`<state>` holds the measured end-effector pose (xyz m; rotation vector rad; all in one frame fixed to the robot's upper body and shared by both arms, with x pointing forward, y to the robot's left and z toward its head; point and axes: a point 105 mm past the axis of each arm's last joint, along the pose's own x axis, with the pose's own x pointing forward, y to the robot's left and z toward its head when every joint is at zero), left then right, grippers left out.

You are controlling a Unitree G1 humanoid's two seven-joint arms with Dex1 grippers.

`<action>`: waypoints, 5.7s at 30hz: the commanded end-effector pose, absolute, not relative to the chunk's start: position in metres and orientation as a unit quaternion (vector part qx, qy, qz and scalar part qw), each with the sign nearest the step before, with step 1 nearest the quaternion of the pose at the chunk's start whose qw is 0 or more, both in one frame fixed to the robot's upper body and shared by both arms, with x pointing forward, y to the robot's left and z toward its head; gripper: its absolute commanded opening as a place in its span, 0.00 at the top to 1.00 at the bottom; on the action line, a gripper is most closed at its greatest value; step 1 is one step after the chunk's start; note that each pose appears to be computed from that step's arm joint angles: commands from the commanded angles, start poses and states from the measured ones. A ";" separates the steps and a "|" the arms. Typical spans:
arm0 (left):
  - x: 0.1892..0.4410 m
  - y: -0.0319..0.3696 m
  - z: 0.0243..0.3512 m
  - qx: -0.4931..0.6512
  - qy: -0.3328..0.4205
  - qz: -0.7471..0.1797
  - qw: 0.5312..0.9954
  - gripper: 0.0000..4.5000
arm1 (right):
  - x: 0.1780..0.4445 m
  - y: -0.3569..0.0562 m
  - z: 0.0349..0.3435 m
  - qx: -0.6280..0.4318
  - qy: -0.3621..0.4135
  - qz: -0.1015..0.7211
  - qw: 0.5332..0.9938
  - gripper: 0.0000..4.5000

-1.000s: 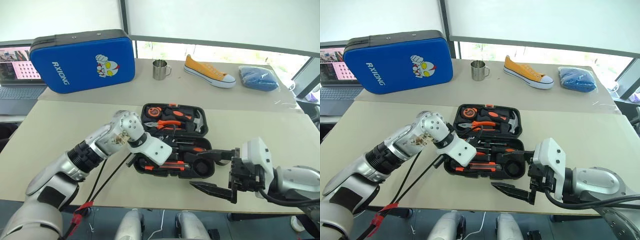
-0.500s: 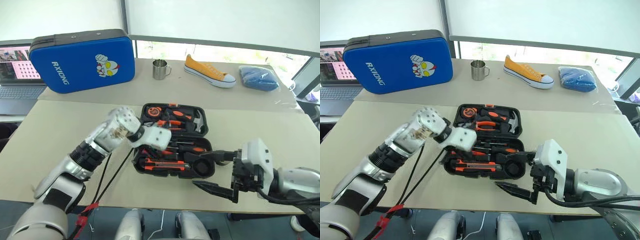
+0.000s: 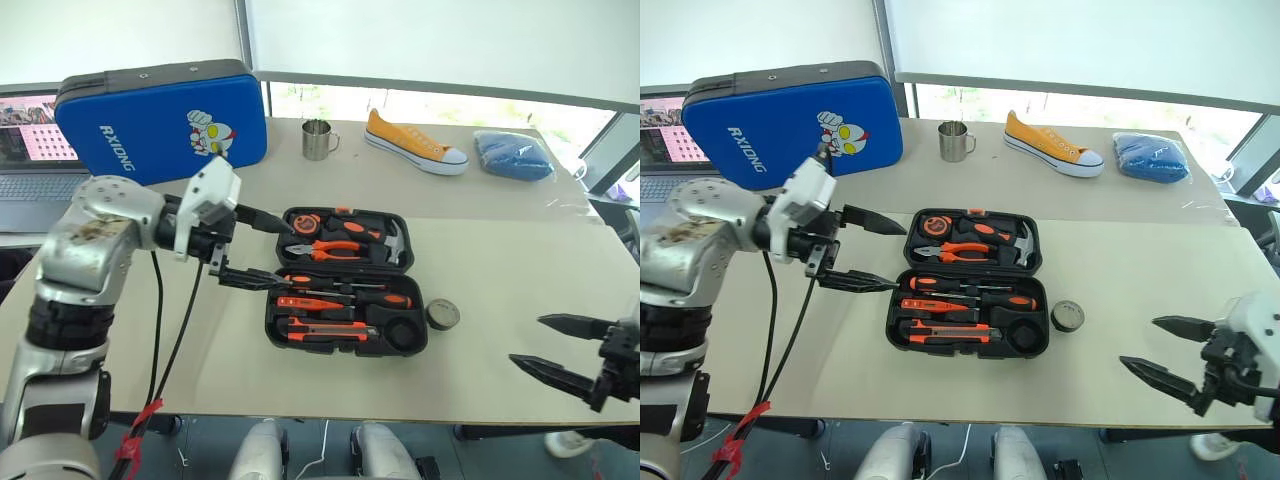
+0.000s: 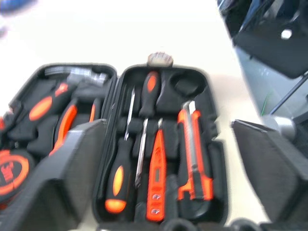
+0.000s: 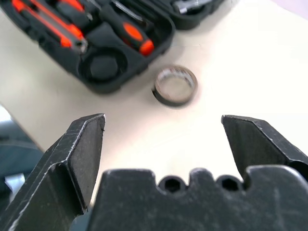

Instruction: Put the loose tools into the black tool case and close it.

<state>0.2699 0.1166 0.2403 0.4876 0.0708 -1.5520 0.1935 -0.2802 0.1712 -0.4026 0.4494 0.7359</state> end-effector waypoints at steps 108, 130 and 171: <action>0.325 0.146 0.111 0.307 0.117 -0.468 0.821 0.99 | 0.319 -0.196 0.114 -0.260 0.180 0.389 0.865 1.00; 0.255 0.131 0.098 0.274 0.153 -0.591 0.743 0.99 | 0.262 -0.176 0.099 -0.288 0.189 0.492 0.800 1.00; 0.352 0.154 0.141 -0.013 0.298 -0.368 0.880 0.08 | 0.351 -0.188 0.145 -0.034 0.254 0.367 0.894 0.34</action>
